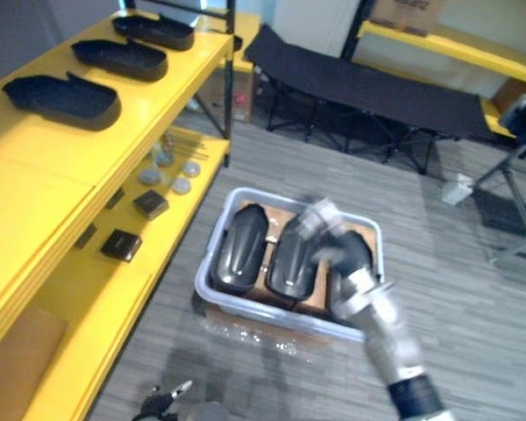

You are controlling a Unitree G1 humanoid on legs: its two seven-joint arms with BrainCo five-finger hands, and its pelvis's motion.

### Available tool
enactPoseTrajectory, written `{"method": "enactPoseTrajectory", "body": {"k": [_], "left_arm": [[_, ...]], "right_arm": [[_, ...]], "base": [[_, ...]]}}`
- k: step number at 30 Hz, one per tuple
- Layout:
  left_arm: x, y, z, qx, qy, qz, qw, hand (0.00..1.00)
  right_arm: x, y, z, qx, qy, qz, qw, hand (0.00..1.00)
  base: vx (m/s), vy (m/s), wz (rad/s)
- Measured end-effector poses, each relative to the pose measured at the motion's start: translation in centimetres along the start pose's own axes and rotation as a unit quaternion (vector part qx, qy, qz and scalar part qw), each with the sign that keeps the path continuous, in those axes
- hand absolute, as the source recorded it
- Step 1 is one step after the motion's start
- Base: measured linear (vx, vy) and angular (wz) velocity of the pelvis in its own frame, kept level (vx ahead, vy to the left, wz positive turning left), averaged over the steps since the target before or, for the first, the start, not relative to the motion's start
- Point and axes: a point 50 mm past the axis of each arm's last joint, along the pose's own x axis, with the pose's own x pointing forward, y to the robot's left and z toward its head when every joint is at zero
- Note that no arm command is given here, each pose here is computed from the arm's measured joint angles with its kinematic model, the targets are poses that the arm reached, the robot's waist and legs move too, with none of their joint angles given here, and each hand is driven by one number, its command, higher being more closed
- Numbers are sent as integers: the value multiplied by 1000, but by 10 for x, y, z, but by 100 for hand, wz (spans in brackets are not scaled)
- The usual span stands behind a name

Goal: Walk over and take plastic housings, then place them on the shelf

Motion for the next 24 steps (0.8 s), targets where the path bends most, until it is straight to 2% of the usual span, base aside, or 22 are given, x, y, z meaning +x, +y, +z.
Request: {"method": "enactPoseTrajectory", "body": {"k": [3, 5, 7, 9, 13, 19, 20, 21, 24], "left_arm": [[-1, 3, -3, 4, 1, 3, 1000, 0], [-3, -12, -1, 4, -12, -14, 1000, 0], [-5, -15, -7, 6, -10, -23, 1000, 0], [-6, -15, -12, 17, -8, -31, 999, 0], [-6, -6, -7, 53, -24, -33, 998, 0], [-2, 11, 12, 68, -50, -24, 996, 0], [-1, 8, 25, 65, -72, -28, 995, 0], [1, 9, 66, 63, -132, -25, 989, 0], [0, 6, 83, 61, -164, -27, 984, 0]], "right_arm": [[-8, -44, 31, -77, -32, -134, 987, 0], [-28, -92, 43, -128, -19, -299, 945, 0], [-45, -118, 40, -154, 18, -384, 910, 0], [-59, -133, 34, -177, 57, -437, 880, 0], [-82, -149, 15, -192, 125, -495, 838, 0], [-97, -158, 2, -174, 155, -544, 806, 0], [-99, -158, 0, -169, 156, -551, 802, 0], [-103, -150, -23, -123, 172, -564, 798, 0], [-93, -148, -20, -121, 150, -560, 806, 0]], "base": [[1, -142, -6], [37, -70, -12], [7, -18, -3], [-19, -2, -1], [-115, 14, 3], [-189, 19, 7], [-176, 102, -3], [-107, 145, 10], [56, 112, 8]]}}
